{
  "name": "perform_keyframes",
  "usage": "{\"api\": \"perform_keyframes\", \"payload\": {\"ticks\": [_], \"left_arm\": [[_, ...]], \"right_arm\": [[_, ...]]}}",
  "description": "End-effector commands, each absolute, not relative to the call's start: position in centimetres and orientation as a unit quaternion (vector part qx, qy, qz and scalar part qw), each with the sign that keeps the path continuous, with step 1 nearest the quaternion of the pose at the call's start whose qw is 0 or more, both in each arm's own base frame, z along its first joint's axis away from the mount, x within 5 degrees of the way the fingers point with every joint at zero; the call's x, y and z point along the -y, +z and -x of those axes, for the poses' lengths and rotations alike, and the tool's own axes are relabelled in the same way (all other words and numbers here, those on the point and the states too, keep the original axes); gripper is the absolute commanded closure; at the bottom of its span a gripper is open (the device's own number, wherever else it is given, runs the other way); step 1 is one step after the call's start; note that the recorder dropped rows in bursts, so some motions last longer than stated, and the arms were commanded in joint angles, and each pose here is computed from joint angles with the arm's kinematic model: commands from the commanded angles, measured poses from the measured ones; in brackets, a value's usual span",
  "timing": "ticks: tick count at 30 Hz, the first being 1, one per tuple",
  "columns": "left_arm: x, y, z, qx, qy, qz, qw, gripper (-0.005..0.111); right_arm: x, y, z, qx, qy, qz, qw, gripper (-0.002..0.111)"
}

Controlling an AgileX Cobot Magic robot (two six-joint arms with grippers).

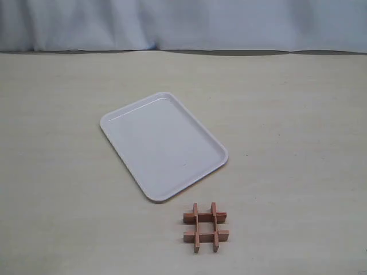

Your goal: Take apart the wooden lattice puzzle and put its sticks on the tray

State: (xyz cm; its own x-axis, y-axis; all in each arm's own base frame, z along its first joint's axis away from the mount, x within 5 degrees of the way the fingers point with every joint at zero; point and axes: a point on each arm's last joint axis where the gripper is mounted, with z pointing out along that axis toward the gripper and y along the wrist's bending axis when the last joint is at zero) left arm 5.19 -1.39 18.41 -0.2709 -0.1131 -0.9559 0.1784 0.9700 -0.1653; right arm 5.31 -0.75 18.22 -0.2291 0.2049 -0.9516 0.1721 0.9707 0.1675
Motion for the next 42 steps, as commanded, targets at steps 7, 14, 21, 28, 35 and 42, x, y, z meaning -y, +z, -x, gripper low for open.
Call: {"api": "perform_keyframes", "payload": {"ticks": [7,14,21,28,35,42], "left_arm": [[1.4,18.4,-5.2,-0.785,-0.124,-0.023,0.606,0.107],[1.4,18.4,-5.2,-0.785,-0.124,-0.023,0.606,0.107],[1.4,18.4,-5.2,-0.785,-0.124,-0.023,0.606,0.107],[1.4,18.4,-5.2,-0.785,-0.124,-0.023,0.606,0.107],[1.4,18.4,-5.2,-0.785,-0.124,-0.023,0.606,0.107],[1.4,18.4,-5.2,-0.785,-0.124,-0.023,0.606,0.107]], "right_arm": [[0.8,18.2,-5.3,-0.783,0.007,-0.118,0.61,0.104],[0.8,18.5,-5.4,-0.774,0.008,-0.116,0.623,0.104],[0.7,20.7,-5.6,-0.692,0.013,-0.101,0.715,0.104],[0.5,23.7,-5.0,-0.563,0.023,-0.08,0.822,0.104],[0.6,22.6,-5.4,-0.582,0.184,-0.215,0.763,0.104],[0.7,27.1,-7.3,-0.584,0.191,-0.208,0.761,0.104]]}}
